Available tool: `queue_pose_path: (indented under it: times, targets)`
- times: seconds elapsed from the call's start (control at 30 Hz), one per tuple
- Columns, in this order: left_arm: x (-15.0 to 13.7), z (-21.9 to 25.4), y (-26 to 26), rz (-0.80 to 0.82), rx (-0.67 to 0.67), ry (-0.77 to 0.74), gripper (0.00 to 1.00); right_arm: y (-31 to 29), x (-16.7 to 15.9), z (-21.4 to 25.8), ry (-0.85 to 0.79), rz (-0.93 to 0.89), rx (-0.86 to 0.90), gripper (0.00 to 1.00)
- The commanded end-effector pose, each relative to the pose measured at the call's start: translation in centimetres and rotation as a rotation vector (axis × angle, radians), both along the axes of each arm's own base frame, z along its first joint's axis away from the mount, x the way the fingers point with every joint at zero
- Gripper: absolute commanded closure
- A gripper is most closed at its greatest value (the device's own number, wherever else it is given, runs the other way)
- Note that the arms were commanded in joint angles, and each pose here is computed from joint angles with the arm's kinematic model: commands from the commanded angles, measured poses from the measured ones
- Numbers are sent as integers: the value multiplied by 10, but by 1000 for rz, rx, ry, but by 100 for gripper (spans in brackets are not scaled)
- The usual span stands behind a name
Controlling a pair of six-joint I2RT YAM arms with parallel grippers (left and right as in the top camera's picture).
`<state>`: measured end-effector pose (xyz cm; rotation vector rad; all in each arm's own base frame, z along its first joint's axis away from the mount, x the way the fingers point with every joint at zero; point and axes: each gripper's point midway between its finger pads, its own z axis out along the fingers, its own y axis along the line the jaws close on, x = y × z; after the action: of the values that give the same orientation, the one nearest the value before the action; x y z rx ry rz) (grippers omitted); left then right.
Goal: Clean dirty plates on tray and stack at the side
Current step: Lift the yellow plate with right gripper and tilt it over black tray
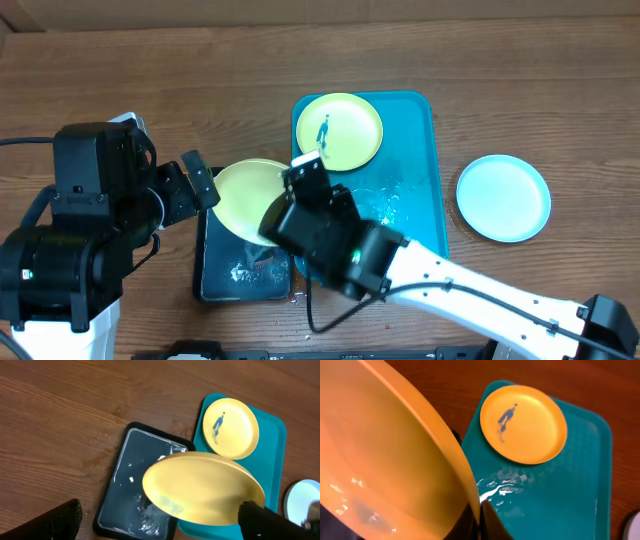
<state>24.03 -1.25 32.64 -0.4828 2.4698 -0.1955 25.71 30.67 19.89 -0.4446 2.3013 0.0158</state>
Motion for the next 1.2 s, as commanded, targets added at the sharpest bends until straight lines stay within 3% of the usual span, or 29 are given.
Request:
queue_pose_path:
  times: [0.0,0.5,0.63,0.87,1.17]
  targets:
    - [4,0,1,-10,11,3,0,-3,2,27,-167,-76,-19,96]
    - [14,-16,0,-12,16,81,0,4,-11,28,-183,-40,-35,96]
    - [2,-22,3,2,20,129,0,3,-12,27,-180,-37,-48,96]
    - [-38,12,50,302,122,-28,0,-1,-19,34,-239,-38,-99,96]
    - [-71,34,58,334,129,-158,0,-5,-22,54,-375,-75,-143,96]
